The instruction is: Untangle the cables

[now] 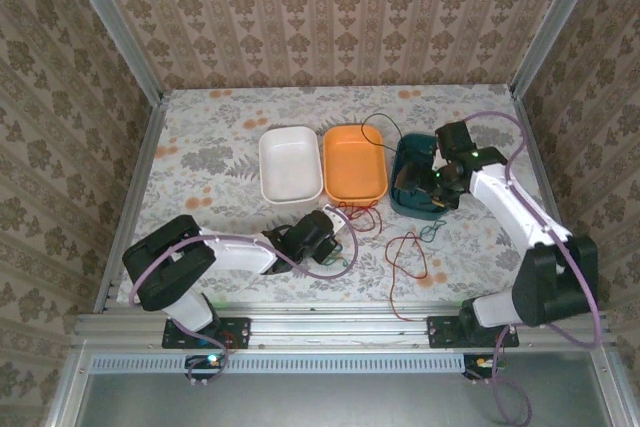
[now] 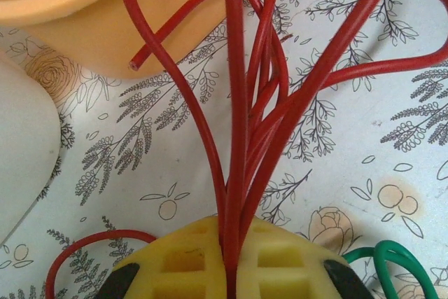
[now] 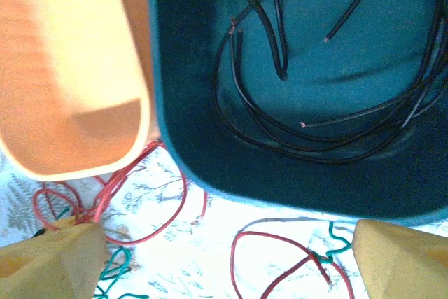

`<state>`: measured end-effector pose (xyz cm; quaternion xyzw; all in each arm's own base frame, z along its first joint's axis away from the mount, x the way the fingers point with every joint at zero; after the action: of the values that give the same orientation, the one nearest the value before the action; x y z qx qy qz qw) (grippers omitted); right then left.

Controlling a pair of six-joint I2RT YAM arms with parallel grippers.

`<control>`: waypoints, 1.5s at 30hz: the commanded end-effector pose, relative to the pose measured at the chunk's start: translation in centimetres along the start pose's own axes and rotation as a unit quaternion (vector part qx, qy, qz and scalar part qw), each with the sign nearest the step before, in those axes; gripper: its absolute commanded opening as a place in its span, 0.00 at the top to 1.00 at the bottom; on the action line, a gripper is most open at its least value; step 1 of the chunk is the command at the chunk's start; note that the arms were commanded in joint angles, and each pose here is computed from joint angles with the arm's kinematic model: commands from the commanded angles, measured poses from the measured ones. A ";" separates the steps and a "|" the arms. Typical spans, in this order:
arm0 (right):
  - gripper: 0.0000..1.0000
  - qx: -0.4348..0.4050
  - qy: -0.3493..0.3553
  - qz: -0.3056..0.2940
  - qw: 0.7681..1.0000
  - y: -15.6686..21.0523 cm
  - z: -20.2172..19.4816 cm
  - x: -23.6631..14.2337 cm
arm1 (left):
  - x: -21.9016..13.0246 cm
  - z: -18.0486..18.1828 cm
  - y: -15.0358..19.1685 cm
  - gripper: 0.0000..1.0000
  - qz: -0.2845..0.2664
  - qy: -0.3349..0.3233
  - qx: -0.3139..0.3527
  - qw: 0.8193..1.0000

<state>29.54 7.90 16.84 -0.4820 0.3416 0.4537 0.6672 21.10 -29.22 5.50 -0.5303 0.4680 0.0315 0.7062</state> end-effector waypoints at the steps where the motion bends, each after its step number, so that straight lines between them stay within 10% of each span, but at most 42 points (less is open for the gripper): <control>1: 0.11 -0.023 -0.011 -0.037 0.999 -0.4 1.1 -1.5 | 0.2 -0.2 -0.5 1.00 -0.004 0.000 -0.008 1.000; 21: 0.12 -0.032 0.148 -0.156 0.976 -16.9 8.5 3.7 | -0.3 0.1 -0.2 1.00 -0.001 -0.007 -0.014 1.000; 36: 0.12 -0.049 0.224 -0.139 0.963 -19.3 8.0 7.1 | 0.0 0.5 0.1 1.00 0.006 -0.011 -0.020 1.000; 45: 0.49 -0.060 0.239 -0.137 0.959 -18.5 7.4 5.9 | 0.2 0.4 -0.1 1.00 0.008 -0.010 -0.019 1.000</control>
<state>50.09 15.23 18.34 -0.6464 0.3887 0.2665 0.6000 21.17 -29.19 5.48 -0.5362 0.4671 0.0362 0.7022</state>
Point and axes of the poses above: each hand's point on the last joint's axis, 136 mm out from that joint toward the fingers, its own x axis out along the fingers, its own z axis along the line the jaws close on, y = z × x, the point moved 3 cm from there along -x, back along the fingers, and after that the axes turned 14 degrees about -x, right-handed, at the moved point
